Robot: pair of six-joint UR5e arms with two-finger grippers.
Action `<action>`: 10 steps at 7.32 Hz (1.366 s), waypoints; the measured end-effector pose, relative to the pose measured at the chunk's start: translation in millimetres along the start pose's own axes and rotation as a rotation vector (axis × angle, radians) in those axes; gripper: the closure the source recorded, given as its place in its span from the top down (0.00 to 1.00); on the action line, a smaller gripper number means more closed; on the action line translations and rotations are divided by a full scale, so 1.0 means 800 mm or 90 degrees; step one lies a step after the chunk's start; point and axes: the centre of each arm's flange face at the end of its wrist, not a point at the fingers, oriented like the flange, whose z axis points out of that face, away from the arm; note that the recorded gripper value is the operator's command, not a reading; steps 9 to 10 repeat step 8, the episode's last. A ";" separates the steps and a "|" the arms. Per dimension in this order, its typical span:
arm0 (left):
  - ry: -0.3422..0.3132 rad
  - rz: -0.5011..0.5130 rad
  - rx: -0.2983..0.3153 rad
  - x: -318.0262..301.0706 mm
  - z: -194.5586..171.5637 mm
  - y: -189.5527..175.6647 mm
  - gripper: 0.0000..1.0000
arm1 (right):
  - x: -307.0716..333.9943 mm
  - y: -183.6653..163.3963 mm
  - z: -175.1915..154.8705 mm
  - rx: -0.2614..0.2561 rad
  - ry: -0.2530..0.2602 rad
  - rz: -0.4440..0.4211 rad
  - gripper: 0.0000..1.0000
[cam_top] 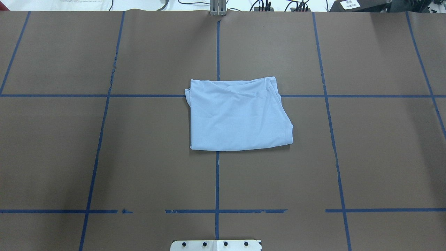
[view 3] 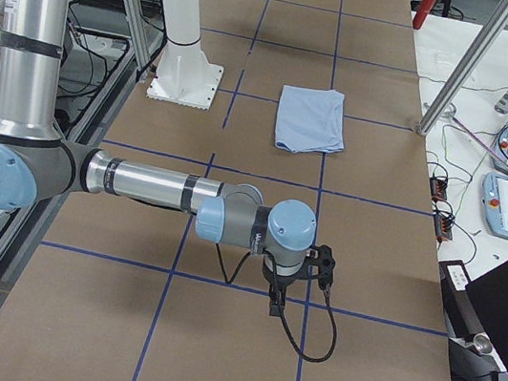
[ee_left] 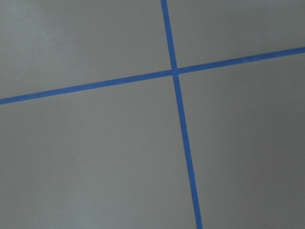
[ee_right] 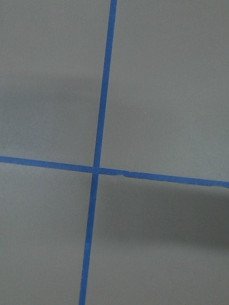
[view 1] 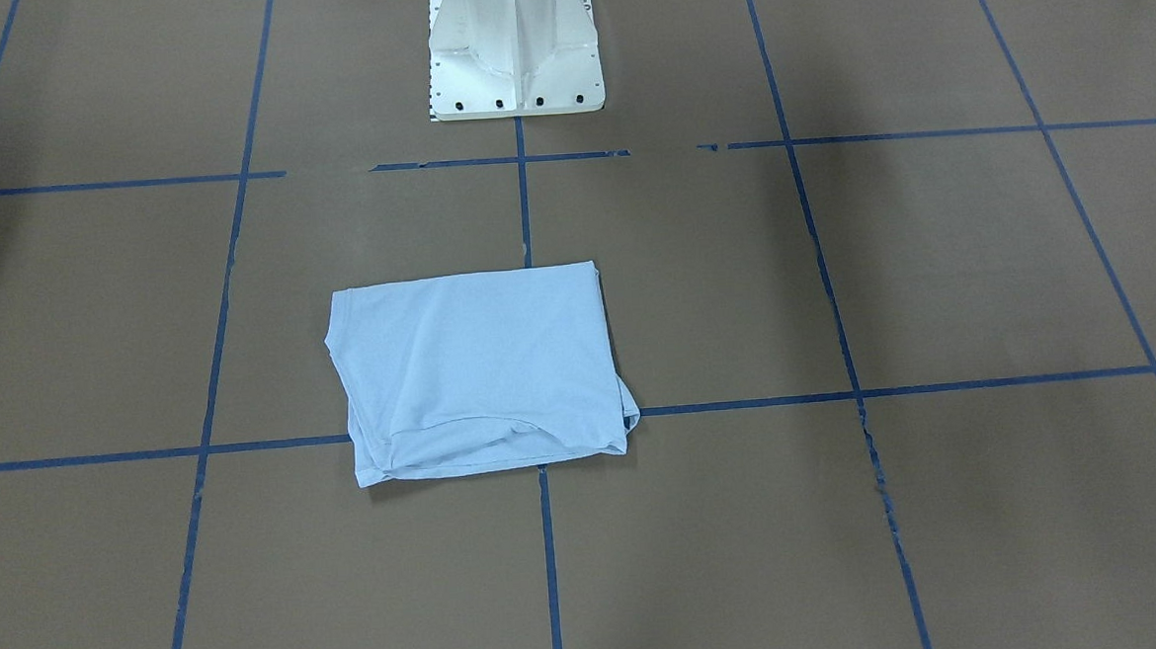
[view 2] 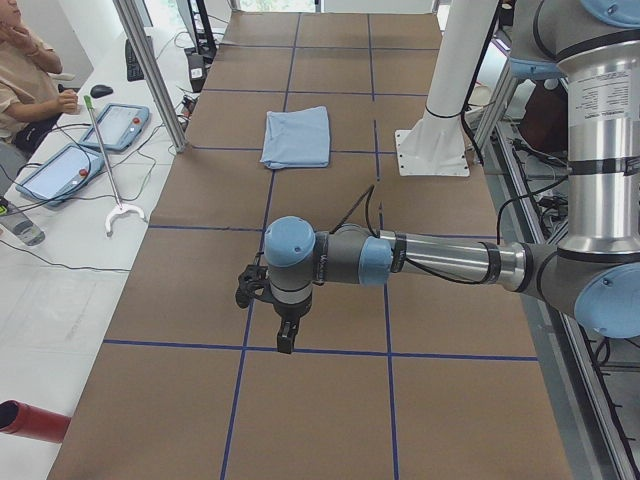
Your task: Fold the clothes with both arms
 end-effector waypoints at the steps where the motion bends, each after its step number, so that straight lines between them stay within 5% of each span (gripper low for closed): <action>1: 0.000 -0.001 -0.001 0.000 0.001 0.001 1.00 | -0.001 -0.001 -0.001 0.001 0.001 0.015 1.00; 5: 0.000 -0.002 -0.002 -0.001 0.002 0.001 1.00 | -0.007 -0.007 -0.003 0.006 0.000 0.019 1.00; 8: -0.003 -0.001 -0.002 -0.002 0.002 0.001 1.00 | -0.011 -0.004 0.002 0.003 -0.044 0.018 1.00; 10: -0.003 -0.001 -0.002 -0.002 0.002 0.001 1.00 | -0.011 -0.004 0.002 0.003 -0.044 0.018 1.00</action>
